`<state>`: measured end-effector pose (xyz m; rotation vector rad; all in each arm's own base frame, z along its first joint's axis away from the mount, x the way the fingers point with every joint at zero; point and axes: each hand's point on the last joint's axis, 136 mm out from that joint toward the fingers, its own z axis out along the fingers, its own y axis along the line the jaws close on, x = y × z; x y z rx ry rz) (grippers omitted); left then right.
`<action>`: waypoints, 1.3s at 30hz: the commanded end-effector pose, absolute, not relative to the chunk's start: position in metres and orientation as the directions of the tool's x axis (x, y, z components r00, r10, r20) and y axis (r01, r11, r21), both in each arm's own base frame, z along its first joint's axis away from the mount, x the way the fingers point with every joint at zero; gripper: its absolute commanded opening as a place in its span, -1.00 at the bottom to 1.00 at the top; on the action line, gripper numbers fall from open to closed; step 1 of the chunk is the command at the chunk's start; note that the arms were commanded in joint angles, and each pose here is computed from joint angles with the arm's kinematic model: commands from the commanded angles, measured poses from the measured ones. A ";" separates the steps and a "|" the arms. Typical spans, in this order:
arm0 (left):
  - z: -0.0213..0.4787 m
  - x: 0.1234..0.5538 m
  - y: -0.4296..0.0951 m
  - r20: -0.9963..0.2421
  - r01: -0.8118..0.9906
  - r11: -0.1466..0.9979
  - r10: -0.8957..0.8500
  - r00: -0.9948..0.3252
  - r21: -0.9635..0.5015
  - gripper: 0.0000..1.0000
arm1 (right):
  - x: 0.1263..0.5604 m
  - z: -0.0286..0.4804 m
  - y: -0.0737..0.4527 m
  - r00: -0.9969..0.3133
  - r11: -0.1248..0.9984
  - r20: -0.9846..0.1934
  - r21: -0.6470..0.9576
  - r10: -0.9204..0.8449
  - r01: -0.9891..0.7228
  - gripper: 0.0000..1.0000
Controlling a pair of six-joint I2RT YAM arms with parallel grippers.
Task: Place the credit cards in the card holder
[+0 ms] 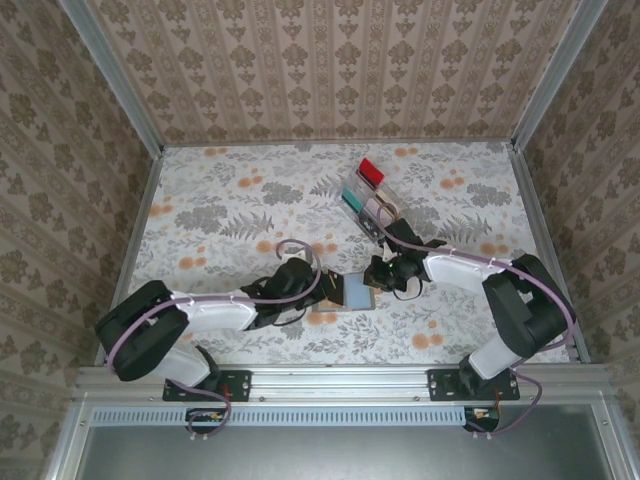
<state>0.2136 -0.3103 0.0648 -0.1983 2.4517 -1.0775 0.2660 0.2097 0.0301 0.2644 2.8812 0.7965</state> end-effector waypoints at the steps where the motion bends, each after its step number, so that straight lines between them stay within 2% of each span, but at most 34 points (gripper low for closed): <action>1: 0.070 0.224 -0.320 -0.391 0.075 0.661 -0.345 -0.853 -0.746 -1.00 | 0.266 0.014 0.202 -0.972 0.862 -0.104 0.490 0.208 0.132 -0.74; 13: 0.039 0.215 -0.321 -0.399 0.020 0.713 -0.369 -0.840 -0.701 -1.00 | 0.258 -0.005 0.194 -0.973 0.874 -0.090 0.463 0.213 0.149 -0.74; 21: 0.031 0.211 -0.324 -0.407 0.023 0.723 -0.362 -0.838 -0.691 -0.91 | 0.257 -0.007 0.195 -0.975 0.873 -0.084 0.465 0.207 0.145 -0.74; 30: 0.031 0.206 -0.319 -0.440 0.065 0.785 -0.275 -0.855 -0.616 -0.58 | 0.259 -0.010 0.196 -0.976 0.877 -0.079 0.457 0.202 0.144 -0.73; 39: 0.034 0.206 -0.304 -0.459 0.033 0.863 -0.235 -0.857 -0.504 -0.41 | 0.261 -0.005 0.197 -0.977 0.878 -0.080 0.458 0.199 0.141 -0.72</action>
